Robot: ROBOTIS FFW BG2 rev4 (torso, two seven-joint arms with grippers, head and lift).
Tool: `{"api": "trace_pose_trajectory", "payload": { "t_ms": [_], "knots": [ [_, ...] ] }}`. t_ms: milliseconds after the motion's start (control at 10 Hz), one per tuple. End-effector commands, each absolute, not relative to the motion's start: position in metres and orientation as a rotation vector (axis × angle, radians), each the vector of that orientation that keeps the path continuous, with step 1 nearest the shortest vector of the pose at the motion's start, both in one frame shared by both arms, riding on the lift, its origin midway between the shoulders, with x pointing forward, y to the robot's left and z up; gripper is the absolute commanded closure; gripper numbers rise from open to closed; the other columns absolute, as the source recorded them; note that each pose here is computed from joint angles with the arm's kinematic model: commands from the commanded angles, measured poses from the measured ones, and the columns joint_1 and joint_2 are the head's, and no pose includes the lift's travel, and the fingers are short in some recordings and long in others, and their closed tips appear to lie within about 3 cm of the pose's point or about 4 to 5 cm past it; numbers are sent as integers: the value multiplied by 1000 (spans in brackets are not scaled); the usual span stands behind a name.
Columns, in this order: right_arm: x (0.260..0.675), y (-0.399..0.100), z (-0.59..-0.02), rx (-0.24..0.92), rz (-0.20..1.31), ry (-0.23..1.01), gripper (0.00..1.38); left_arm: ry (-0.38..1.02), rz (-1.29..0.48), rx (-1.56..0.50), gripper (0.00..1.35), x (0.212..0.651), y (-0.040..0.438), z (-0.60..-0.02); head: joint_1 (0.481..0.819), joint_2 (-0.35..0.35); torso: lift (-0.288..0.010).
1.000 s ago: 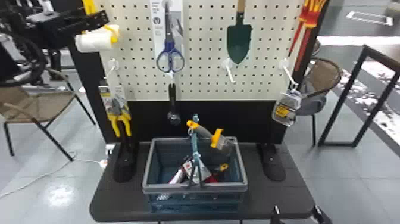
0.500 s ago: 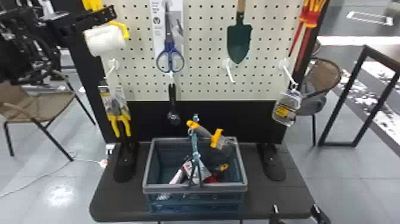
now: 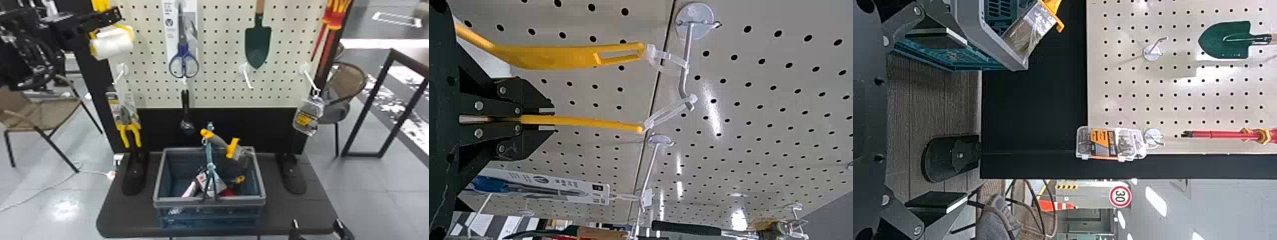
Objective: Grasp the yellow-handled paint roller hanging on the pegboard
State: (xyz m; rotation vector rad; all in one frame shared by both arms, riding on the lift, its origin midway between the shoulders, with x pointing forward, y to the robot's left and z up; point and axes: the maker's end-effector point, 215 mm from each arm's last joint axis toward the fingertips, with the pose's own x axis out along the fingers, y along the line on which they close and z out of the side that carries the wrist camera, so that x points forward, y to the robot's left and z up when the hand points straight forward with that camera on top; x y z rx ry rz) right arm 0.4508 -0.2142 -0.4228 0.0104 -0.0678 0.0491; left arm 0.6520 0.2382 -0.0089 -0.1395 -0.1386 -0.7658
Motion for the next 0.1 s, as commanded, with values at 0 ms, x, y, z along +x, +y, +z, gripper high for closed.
{"api": "trace_pose_trajectory", "payload": {
  "t_ms": [0],
  "knots": [
    [450,-214,-423,10,49,-67,209,-137,-768,-144,1213,652,237,-11,549,0,-100]
  ]
}}
